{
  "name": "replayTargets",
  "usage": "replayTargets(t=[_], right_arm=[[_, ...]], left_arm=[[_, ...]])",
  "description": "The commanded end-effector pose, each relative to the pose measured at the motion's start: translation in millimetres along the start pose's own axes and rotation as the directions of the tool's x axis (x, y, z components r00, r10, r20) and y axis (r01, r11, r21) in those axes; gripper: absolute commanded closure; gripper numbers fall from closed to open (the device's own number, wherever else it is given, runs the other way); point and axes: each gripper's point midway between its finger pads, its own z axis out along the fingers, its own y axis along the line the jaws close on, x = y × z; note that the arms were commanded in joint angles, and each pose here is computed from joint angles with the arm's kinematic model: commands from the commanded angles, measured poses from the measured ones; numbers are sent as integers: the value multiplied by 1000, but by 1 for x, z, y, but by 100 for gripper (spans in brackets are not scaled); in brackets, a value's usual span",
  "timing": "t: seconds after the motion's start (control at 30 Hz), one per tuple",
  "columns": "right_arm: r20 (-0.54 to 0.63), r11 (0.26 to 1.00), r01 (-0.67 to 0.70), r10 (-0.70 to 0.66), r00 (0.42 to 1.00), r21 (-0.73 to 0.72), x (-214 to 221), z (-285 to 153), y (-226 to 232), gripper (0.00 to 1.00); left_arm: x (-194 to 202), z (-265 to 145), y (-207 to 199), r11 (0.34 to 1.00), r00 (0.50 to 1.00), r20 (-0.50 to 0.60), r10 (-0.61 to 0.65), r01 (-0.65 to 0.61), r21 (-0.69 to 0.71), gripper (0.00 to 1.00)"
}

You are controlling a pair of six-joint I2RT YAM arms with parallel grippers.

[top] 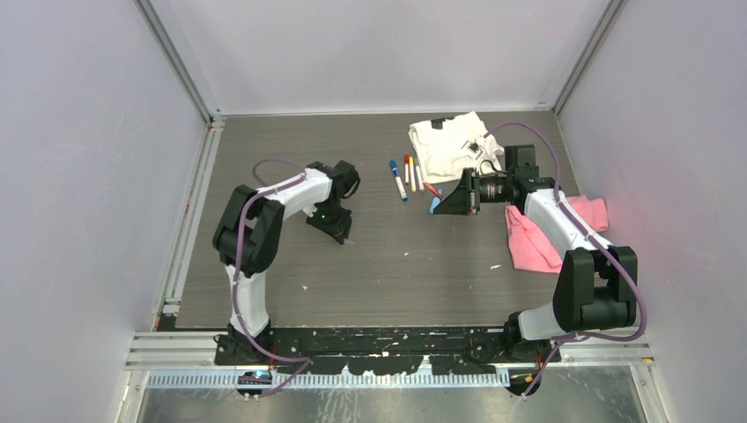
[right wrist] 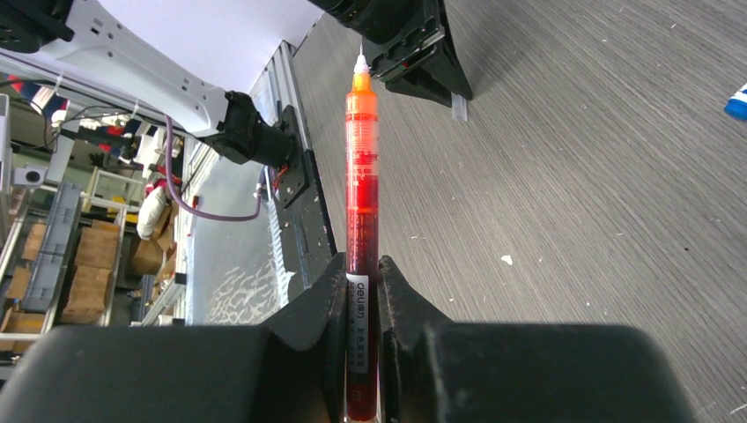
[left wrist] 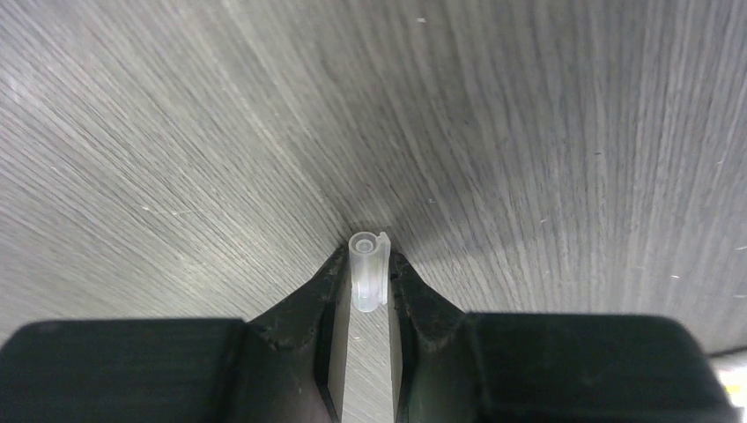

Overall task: Insert the pens into the pen caps
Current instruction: Insert the pen cap onto the pen.

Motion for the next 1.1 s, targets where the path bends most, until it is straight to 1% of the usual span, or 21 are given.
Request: replayTargets(t=[0.0, 0.1, 0.2, 0.27, 0.37, 0.47, 0.53, 0.67, 0.77, 0.9, 0.93, 1.0, 1.07], right_arm=[[20, 999, 46, -46, 999, -19, -7, -3, 7, 99], [21, 999, 47, -46, 999, -20, -7, -3, 7, 99], [23, 999, 48, -48, 999, -17, -7, -4, 8, 99], [25, 999, 49, -49, 998, -14, -7, -5, 7, 99], [26, 999, 47, -47, 999, -13, -6, -5, 6, 99], [26, 999, 46, -45, 999, -12, -6, -5, 6, 99], [25, 999, 43, -42, 999, -12, -4, -5, 5, 99], [26, 1000, 26, -25, 999, -11, -1, -3, 2, 99], [31, 1000, 25, -25, 999, -11, -1, -2, 0, 99], [29, 1000, 27, -27, 999, -12, -1, -2, 0, 99], [30, 999, 30, -29, 999, -12, -1, -2, 1, 99], [29, 999, 35, -34, 999, -14, 0, -1, 1, 99], [27, 1000, 11, -10, 1000, -15, 1, 1, 2, 99]], left_arm=[[-27, 16, 26, 952, 969, 97, 227, -200, -232, 81], [-32, 21, 21, 931, 951, 105, 290, -255, -262, 82], [-31, 26, 12, 924, 937, 100, 336, -308, -226, 83], [-29, 28, 8, 928, 933, 96, 345, -324, -185, 83], [-22, 30, 3, 945, 944, 85, 319, -310, -99, 81], [-14, 34, 3, 966, 964, 54, 260, -258, -28, 77], [-10, 39, 5, 974, 973, 30, 228, -228, -8, 74], [1, 47, 16, 983, 983, -31, 183, -184, -21, 68], [4, 51, 22, 987, 987, -48, 156, -157, -29, 67], [4, 55, 29, 988, 989, -46, 143, -145, -43, 70], [4, 55, 30, 988, 988, -46, 144, -146, -48, 72], [4, 56, 30, 987, 988, -45, 151, -153, -49, 82], [4, 57, 30, 986, 986, -45, 159, -161, -45, 85]])
